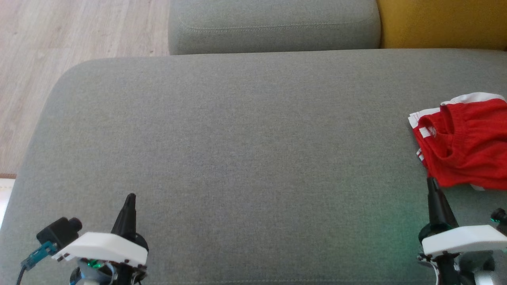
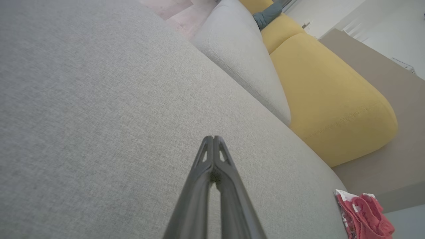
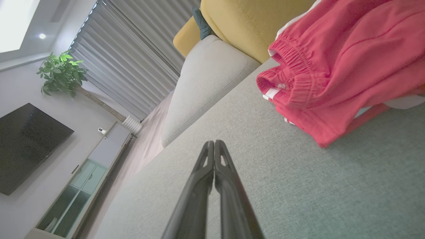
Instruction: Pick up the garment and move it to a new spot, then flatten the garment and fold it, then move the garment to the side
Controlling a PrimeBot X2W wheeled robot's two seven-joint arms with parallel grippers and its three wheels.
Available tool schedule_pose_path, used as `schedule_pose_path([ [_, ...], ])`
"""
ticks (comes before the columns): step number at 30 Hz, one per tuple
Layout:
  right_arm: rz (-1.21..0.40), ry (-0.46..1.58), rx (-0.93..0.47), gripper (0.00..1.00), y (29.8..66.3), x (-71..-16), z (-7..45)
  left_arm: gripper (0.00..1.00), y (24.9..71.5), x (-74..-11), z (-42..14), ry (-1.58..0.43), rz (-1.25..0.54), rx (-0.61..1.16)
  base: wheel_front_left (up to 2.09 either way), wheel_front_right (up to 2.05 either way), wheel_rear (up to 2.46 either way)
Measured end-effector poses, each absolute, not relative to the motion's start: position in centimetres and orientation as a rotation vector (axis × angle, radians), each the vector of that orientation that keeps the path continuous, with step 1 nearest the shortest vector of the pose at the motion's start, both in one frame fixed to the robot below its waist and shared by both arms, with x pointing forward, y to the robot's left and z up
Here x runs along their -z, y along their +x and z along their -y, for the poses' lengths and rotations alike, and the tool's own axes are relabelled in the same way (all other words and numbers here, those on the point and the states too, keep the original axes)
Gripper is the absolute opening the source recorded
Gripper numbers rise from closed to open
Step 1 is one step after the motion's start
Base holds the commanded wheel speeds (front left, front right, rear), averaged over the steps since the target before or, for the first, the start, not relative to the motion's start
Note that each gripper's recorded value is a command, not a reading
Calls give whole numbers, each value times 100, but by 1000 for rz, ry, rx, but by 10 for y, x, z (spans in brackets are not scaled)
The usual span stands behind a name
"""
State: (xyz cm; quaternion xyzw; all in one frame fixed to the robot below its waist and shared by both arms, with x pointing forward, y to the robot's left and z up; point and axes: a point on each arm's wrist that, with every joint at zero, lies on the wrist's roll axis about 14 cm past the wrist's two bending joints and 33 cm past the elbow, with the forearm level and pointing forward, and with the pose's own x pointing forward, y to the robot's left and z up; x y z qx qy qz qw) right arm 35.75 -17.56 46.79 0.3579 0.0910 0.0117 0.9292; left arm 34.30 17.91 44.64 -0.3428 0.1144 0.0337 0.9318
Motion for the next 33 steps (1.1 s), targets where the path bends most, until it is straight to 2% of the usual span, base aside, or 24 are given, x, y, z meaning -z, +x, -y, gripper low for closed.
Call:
schedule_pose_path([
  [33, -146, 1124, 42, 0, 362, -468, 189, 0, 358, -457, -181, -1101, -209, -79, 0, 0, 0],
])
